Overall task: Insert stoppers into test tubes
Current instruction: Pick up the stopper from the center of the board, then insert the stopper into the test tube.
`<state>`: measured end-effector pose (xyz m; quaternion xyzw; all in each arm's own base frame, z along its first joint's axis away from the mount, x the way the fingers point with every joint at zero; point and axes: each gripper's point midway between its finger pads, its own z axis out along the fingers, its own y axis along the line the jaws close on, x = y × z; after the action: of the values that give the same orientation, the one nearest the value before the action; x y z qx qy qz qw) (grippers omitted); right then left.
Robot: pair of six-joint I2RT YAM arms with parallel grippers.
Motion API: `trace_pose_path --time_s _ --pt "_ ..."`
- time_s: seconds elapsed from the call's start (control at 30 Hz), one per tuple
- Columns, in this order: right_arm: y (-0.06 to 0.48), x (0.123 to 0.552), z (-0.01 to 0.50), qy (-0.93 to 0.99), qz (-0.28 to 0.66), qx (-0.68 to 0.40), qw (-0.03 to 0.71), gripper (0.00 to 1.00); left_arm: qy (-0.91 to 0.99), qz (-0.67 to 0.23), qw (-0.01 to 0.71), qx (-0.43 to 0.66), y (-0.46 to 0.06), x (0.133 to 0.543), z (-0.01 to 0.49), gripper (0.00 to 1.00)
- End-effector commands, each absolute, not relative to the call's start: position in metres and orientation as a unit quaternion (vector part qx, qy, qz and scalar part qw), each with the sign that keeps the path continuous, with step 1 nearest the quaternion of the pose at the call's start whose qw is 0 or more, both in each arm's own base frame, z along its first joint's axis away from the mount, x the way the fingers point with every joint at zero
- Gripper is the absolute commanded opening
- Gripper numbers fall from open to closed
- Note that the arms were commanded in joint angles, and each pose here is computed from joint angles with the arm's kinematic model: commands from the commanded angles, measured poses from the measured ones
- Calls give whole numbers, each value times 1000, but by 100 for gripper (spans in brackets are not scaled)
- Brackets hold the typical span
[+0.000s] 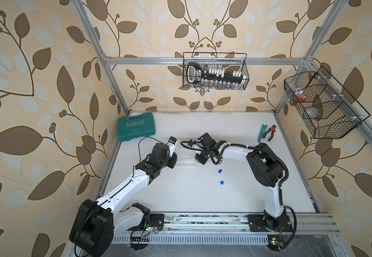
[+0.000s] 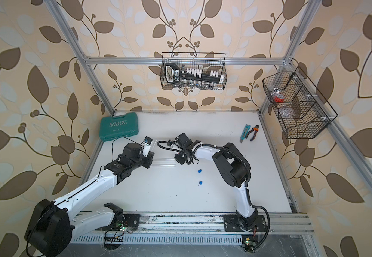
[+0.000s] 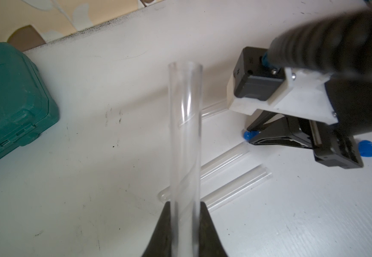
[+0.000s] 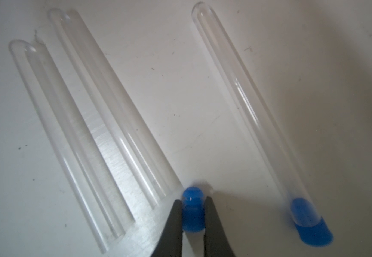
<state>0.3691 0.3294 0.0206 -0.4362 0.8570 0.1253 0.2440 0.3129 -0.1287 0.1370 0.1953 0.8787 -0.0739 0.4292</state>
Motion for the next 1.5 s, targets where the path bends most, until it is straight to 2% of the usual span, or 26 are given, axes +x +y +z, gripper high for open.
trace_pose_path --time_s 0.0,0.2,0.37,0.57,0.83,1.2,1.47 --pt "332 371 47 848 131 -443 259 13 866 -66 451 205 -126 317 153 0" --pt "317 360 103 841 158 -433 283 12 828 -59 467 303 -139 313 169 0" --pt "294 321 143 835 201 -427 281 11 780 -83 461 414 -160 293 174 0" --pt "277 266 180 824 251 -445 244 11 709 -104 431 548 -177 262 166 0" --pt "277 215 201 811 275 -485 177 11 621 -90 442 641 -185 244 166 0" --pt "296 199 209 793 289 -513 154 11 519 -68 455 720 -201 228 172 0" --pt "305 200 213 787 298 -518 154 11 498 -65 449 739 -213 224 170 0"
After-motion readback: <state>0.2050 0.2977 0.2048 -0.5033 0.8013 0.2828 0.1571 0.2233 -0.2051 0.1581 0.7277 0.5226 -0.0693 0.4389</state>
